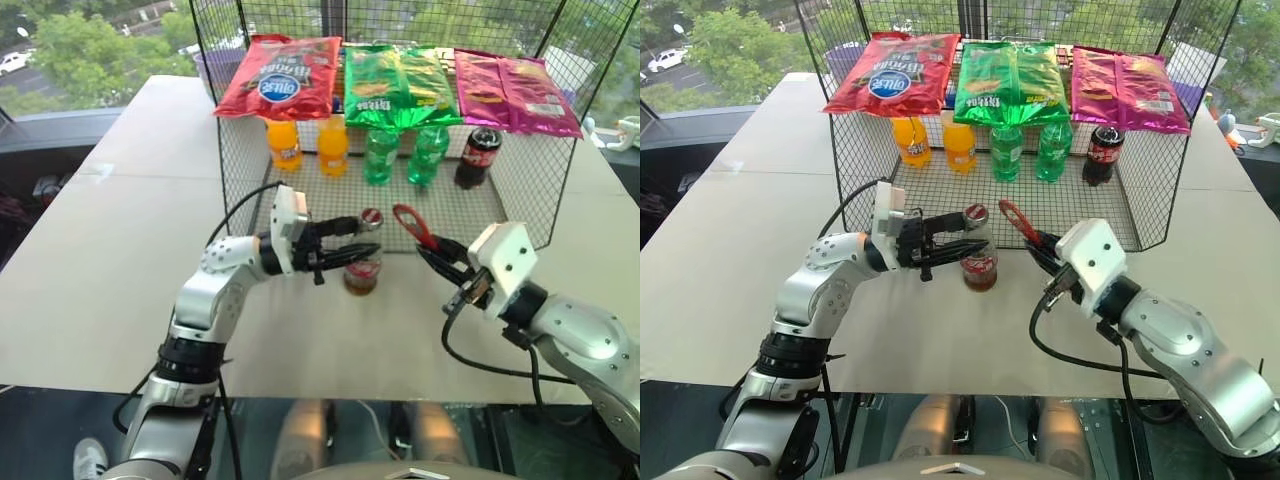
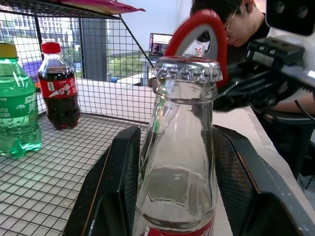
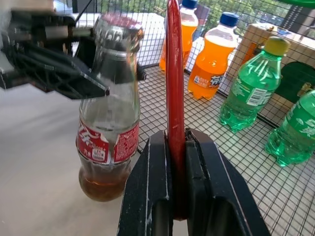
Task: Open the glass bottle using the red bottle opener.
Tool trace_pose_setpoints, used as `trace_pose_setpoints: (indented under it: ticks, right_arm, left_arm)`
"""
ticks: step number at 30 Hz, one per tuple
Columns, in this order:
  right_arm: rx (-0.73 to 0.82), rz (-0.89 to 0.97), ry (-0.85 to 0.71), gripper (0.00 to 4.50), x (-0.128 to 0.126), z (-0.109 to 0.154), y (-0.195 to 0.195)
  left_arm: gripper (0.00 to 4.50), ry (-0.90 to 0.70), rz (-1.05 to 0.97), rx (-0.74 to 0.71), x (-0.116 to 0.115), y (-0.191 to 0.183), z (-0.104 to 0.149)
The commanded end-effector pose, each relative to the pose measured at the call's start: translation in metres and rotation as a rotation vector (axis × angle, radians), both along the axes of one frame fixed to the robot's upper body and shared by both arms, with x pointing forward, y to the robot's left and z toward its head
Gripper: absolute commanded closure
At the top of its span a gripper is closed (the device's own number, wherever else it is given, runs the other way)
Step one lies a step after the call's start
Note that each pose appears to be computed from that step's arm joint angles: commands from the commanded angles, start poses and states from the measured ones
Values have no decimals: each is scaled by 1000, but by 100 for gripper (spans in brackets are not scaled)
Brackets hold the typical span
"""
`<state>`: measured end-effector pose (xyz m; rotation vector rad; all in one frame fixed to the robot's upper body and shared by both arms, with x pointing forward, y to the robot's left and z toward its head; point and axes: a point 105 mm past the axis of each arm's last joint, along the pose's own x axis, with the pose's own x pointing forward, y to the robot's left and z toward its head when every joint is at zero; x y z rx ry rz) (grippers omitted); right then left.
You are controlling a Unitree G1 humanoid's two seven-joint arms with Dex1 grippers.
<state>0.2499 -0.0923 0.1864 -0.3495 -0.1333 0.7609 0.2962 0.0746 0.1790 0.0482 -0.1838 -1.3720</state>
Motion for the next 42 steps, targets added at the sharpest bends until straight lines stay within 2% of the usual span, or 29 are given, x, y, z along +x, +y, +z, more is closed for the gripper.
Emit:
trace_pose_setpoints:
  ticks: [1, 5, 6, 7, 10, 11, 18, 22, 24, 25, 32, 37, 42]
  right_arm:
    - [-16, 25, -110, 450, 0, 16, 7]
    - [-57, 30, -156, 450, 2, 17, 10]
    - [-59, 31, -161, 450, 3, 18, 11]
    - [-60, 33, -164, 450, 3, 18, 12]
    - [-69, 40, -169, 450, 4, 17, 14]
    - [-69, 42, -170, 450, 4, 17, 14]
    - [-70, 44, -183, 450, 6, 19, 16]
    - [-88, 38, -212, 450, 7, 22, 16]
    - [-96, 38, -219, 450, 8, 22, 16]
    - [-104, 38, -226, 450, 8, 22, 16]
    - [-166, 43, -287, 450, 11, 22, 18]
    - [-229, 47, -390, 450, 13, 23, 23]
    - [-283, 62, -472, 450, 9, 4, 33]
  left_arm:
    - [238, 17, -11, 34, 0, -3, -8]
    - [238, 24, -16, 34, 0, -2, -8]
    - [179, 25, -15, 33, -1, -2, -8]
    - [150, 25, -15, 33, -1, -2, -8]
    - [15, 15, -7, 35, 0, -2, -7]
    - [6, 14, -6, 35, 1, -2, -7]
    - [6, 12, -16, 39, 2, -4, -7]
    - [104, 14, -21, 42, 1, -4, -7]
    - [205, 13, -22, 42, 1, -4, -7]
    - [226, 13, -23, 43, 1, -4, -7]
    - [226, 8, -29, 44, 1, -4, -6]
    - [226, 8, -30, 42, 1, -5, -5]
    - [226, 8, -32, 39, 2, -5, -2]
